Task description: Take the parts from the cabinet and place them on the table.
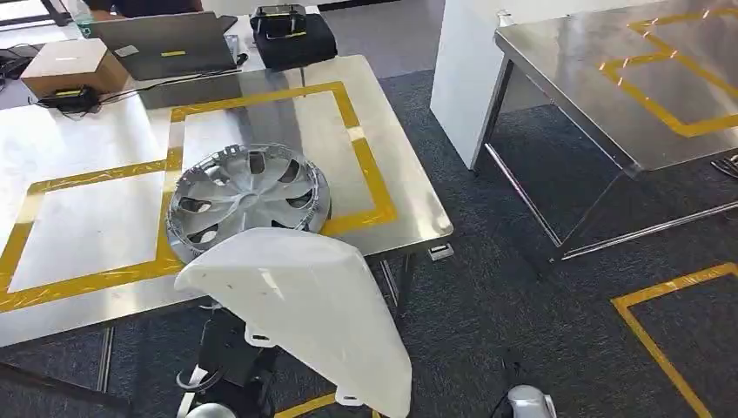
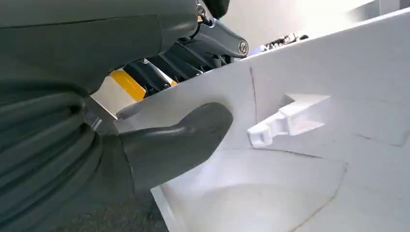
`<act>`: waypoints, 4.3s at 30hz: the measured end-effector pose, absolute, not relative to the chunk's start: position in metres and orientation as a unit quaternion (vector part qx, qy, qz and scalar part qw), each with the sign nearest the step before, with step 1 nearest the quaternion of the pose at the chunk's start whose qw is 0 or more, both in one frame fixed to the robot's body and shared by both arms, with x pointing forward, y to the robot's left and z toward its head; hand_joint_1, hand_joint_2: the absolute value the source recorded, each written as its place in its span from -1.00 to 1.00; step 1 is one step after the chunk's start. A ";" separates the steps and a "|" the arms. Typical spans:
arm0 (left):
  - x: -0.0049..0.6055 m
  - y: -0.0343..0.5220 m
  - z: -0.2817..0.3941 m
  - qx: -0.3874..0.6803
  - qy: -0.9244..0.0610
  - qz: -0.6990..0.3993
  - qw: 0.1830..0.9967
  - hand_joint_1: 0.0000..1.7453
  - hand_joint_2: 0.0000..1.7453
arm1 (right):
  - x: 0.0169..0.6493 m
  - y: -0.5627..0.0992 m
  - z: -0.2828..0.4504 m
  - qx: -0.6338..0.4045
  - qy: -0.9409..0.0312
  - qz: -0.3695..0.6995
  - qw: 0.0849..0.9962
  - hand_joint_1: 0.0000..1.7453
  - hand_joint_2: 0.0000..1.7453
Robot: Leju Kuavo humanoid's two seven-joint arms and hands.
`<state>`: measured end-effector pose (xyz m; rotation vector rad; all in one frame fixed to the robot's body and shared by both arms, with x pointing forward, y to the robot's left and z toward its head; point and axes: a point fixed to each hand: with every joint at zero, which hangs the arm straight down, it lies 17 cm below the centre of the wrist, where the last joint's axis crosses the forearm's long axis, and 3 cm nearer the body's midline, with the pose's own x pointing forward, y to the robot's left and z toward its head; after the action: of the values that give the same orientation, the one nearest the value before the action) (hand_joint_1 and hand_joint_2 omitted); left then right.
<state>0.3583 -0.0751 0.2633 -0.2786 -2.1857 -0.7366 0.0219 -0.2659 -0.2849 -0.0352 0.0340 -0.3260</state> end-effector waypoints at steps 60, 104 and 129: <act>0.365 -0.072 0.271 -0.108 -0.865 -0.284 0.399 1.00 1.00 | 0.026 -0.269 -0.285 -0.019 0.014 -0.160 0.987 -1.00 -1.00; 0.355 -0.076 0.273 -0.110 -0.868 -0.280 0.394 1.00 1.00 | 0.024 -0.262 -0.285 -0.013 0.016 -0.157 0.987 -1.00 -1.00; 0.353 -0.073 0.279 -0.106 -0.873 -0.275 0.388 1.00 1.00 | 0.025 -0.263 -0.284 -0.013 0.014 -0.144 0.989 -1.00 -1.00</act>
<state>0.3534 -0.0726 0.2795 -0.2704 -2.2211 -0.6987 0.0251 -0.2633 -0.2844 -0.0252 0.0285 -0.2890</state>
